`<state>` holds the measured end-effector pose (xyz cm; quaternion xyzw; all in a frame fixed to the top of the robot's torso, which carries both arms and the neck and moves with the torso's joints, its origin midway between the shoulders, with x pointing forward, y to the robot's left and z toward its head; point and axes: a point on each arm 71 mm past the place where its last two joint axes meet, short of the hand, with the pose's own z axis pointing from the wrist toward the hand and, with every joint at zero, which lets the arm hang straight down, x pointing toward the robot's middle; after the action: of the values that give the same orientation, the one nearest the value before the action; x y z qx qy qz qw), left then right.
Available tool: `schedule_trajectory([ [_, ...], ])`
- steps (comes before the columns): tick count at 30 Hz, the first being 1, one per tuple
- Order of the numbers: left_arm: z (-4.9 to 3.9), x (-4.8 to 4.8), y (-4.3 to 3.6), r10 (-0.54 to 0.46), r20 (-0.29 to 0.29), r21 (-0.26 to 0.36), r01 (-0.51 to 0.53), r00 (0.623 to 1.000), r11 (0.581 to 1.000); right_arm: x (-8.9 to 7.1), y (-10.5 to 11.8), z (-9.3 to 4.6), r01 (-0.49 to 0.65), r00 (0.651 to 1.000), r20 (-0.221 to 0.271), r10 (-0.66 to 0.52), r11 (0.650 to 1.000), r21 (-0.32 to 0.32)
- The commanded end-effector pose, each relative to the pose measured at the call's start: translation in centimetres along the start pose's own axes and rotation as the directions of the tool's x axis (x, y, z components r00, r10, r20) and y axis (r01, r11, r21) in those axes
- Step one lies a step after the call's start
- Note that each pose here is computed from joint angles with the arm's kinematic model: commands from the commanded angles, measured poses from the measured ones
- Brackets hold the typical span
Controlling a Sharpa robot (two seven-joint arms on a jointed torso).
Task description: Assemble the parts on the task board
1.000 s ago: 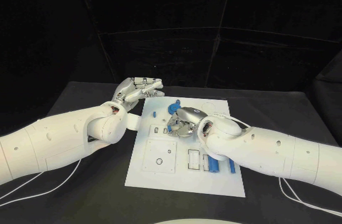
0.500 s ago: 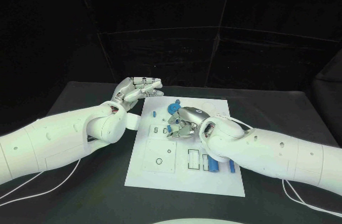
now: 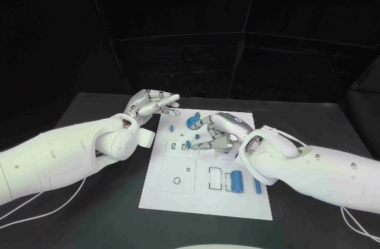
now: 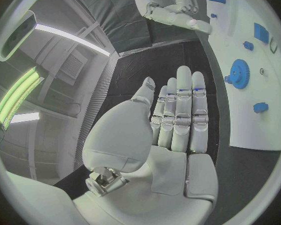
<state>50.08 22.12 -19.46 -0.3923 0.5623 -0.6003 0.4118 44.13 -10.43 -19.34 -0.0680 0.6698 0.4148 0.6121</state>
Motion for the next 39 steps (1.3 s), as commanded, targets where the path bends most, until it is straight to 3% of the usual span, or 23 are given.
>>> schedule_trajectory([
  [1,-0.17,0.46,0.62,0.110,-0.097,-0.113,-0.121,0.989,0.986,-1.9,-0.1,-0.7,-0.102,0.994,0.046,0.104,0.994,-0.039],
  [5,-0.54,0.78,1.18,0.234,-0.246,-0.242,-0.293,0.941,0.925,-4.6,-1.9,-1.9,-0.199,0.979,0.050,0.197,0.979,0.039],
  [8,-0.68,1.03,1.28,0.340,-0.372,-0.307,-0.461,0.864,0.833,-6.7,-3.3,-2.7,-0.231,0.971,0.077,0.225,0.969,0.084],
  [11,-0.54,1.01,1.13,0.405,-0.433,-0.343,-0.562,0.805,0.753,-8.3,-4.4,-3.2,-0.260,0.963,0.110,0.247,0.959,0.118],
  [17,0.24,1.17,0.18,0.548,-0.527,-0.382,-0.757,0.650,0.530,-10.4,-6.5,-4.0,-0.305,0.945,0.174,0.276,0.936,0.174],
  [20,0.71,1.54,-0.38,0.582,-0.554,-0.369,-0.803,0.595,0.468,-10.8,-7.0,-4.1,-0.313,0.942,0.190,0.277,0.929,0.199],
  [25,2.05,2.69,-1.24,0.624,-0.595,-0.325,-0.861,0.507,0.391,-11.1,-7.8,-4.1,-0.321,0.938,0.216,0.271,0.913,0.252],
  [31,3.30,3.75,-1.11,0.641,-0.637,-0.290,-0.904,0.428,0.315,-11.1,-8.1,-4.0,-0.326,0.937,0.223,0.269,0.903,0.281],
  [39,4.84,4.79,-0.71,0.652,-0.653,-0.279,-0.923,0.385,0.266,-11.1,-8.4,-3.9,-0.327,0.937,0.228,0.266,0.898,0.295],
])
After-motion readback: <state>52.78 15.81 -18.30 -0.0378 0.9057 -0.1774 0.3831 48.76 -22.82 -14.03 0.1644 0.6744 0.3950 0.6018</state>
